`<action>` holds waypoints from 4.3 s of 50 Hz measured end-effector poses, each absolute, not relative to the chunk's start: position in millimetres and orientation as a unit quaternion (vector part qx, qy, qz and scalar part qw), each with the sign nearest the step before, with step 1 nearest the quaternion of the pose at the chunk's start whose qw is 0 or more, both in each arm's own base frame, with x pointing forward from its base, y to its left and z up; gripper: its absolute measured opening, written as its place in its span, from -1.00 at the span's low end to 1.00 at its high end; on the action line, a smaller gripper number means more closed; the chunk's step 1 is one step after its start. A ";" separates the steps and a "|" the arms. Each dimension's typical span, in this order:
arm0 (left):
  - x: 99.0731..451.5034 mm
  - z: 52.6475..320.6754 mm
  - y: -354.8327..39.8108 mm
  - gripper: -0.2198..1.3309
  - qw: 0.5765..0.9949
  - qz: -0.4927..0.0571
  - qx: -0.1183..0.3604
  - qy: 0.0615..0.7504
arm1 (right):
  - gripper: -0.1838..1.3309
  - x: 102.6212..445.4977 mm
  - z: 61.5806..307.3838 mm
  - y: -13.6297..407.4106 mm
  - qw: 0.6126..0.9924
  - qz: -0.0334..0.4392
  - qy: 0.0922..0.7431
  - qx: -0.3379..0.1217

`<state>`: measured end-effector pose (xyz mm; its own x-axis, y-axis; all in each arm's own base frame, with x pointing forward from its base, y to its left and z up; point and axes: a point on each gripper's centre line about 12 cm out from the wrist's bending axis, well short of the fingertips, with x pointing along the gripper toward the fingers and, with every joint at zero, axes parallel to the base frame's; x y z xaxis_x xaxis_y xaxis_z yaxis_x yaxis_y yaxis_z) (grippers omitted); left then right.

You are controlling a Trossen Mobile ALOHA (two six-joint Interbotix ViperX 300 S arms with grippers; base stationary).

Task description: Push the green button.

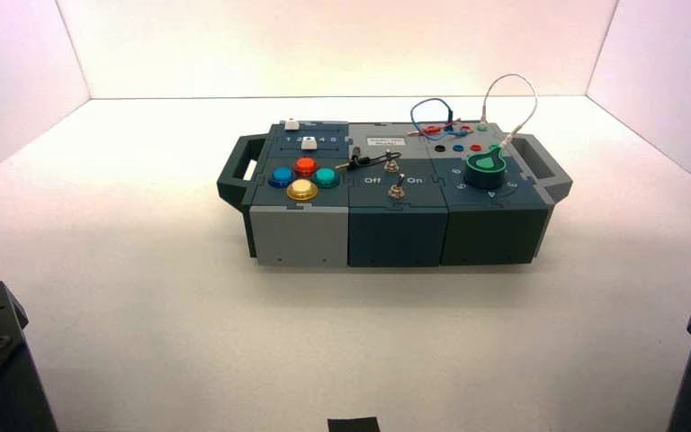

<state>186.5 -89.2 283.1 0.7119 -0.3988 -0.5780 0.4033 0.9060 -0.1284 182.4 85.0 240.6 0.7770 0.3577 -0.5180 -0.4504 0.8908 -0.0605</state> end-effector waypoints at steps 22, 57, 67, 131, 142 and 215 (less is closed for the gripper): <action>187.5 283.1 -89.1 -0.68 0.926 -0.217 0.010 0.308 | -0.95 176.2 246.5 82.0 0.942 0.216 0.241 -0.088; 198.8 263.1 -93.9 -0.68 0.910 -0.213 0.019 0.354 | -0.95 193.7 215.6 96.5 0.916 0.218 0.330 -0.067; 201.3 258.2 -94.7 -0.68 0.907 -0.211 0.021 0.363 | -0.95 194.3 213.2 129.8 0.892 0.272 0.351 -0.085; 201.5 238.8 -92.8 -0.68 0.901 -0.205 0.038 0.379 | -0.95 251.2 135.1 278.2 0.786 0.348 0.481 -0.170; 201.7 238.1 -93.2 -0.68 0.901 -0.206 0.038 0.381 | -0.95 250.2 124.9 278.1 0.778 0.345 0.495 -0.176; 205.7 229.1 -94.7 -0.68 0.893 -0.205 0.046 0.398 | -0.95 248.2 96.0 280.1 0.757 0.329 0.539 -0.166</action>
